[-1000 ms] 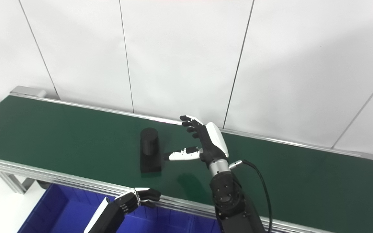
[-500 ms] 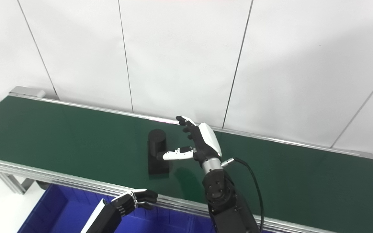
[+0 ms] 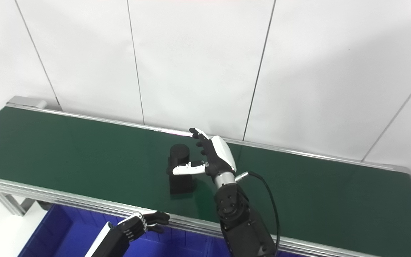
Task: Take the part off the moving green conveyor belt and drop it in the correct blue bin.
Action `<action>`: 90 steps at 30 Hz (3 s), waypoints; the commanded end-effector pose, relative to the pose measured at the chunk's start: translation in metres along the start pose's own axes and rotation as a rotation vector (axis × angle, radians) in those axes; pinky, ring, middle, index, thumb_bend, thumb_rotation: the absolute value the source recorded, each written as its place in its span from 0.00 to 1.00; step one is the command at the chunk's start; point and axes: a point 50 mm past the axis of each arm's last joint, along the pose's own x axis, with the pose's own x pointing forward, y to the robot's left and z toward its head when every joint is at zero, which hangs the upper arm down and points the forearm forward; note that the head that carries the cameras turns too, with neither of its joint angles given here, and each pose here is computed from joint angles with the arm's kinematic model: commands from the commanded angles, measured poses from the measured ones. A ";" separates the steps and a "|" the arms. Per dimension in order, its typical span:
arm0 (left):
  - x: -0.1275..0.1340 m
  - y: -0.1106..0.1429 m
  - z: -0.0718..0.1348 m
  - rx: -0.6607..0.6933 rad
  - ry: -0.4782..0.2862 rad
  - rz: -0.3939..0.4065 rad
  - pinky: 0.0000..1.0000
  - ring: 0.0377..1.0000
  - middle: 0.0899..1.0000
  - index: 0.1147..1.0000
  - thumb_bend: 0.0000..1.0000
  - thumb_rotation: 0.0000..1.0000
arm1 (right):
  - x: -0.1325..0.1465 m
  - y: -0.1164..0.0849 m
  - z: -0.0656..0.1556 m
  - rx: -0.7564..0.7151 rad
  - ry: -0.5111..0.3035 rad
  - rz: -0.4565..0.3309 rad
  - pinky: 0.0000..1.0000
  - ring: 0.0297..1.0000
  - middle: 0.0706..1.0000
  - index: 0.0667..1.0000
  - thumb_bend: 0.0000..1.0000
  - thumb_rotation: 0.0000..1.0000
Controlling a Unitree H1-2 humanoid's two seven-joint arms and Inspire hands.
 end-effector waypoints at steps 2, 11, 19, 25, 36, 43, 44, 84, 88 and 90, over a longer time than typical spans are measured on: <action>0.000 0.002 0.011 -0.008 -0.067 -0.003 0.69 0.74 0.75 0.71 0.99 0.30 | 0.011 -0.002 0.032 0.002 -0.122 -0.045 0.73 0.80 0.84 0.86 0.90 0.23; -0.006 0.004 0.013 -0.037 -0.070 -0.001 0.73 0.77 0.77 0.73 0.98 0.27 | 0.014 0.009 0.026 0.000 -0.081 -0.030 0.71 0.79 0.84 0.84 0.79 0.14; -0.008 0.009 0.013 -0.021 -0.065 -0.006 0.77 0.80 0.80 0.76 0.95 0.32 | 0.014 0.017 0.018 0.023 -0.050 -0.050 0.53 0.66 0.80 0.81 0.69 0.00; -0.009 0.010 0.013 -0.052 -0.073 0.001 0.83 0.82 0.81 0.77 0.97 0.30 | 0.012 0.019 0.005 0.014 -0.038 -0.106 0.51 0.59 0.67 0.71 0.58 0.00; -0.007 0.014 0.011 -0.062 -0.082 -0.007 0.84 0.83 0.82 0.79 0.95 0.31 | 0.007 0.016 -0.005 0.013 -0.012 -0.229 0.42 0.41 0.49 0.47 0.51 0.00; -0.005 0.013 0.012 -0.064 -0.091 -0.003 0.84 0.83 0.83 0.79 0.96 0.30 | 0.001 0.014 -0.008 0.051 -0.015 -0.283 0.39 0.42 0.51 0.43 0.51 0.00; -0.005 0.013 0.012 -0.062 -0.092 -0.003 0.83 0.83 0.82 0.79 0.96 0.31 | 0.001 0.013 -0.008 0.054 -0.017 -0.289 0.36 0.44 0.51 0.42 0.50 0.00; 0.016 0.014 0.021 -0.075 -0.167 -0.070 0.89 0.86 0.83 0.82 0.92 0.36 | -0.184 -0.041 0.018 0.180 -0.150 -0.536 0.41 0.43 0.52 0.40 0.49 0.00; 0.016 0.016 0.024 -0.082 -0.174 -0.075 0.90 0.86 0.85 0.83 0.91 0.37 | -0.209 -0.036 0.011 0.201 -0.132 -0.529 0.41 0.39 0.52 0.42 0.49 0.00; 0.015 0.018 0.024 -0.080 -0.174 -0.073 0.89 0.85 0.85 0.83 0.90 0.40 | -0.221 -0.035 0.008 0.199 -0.123 -0.528 0.41 0.37 0.53 0.42 0.49 0.00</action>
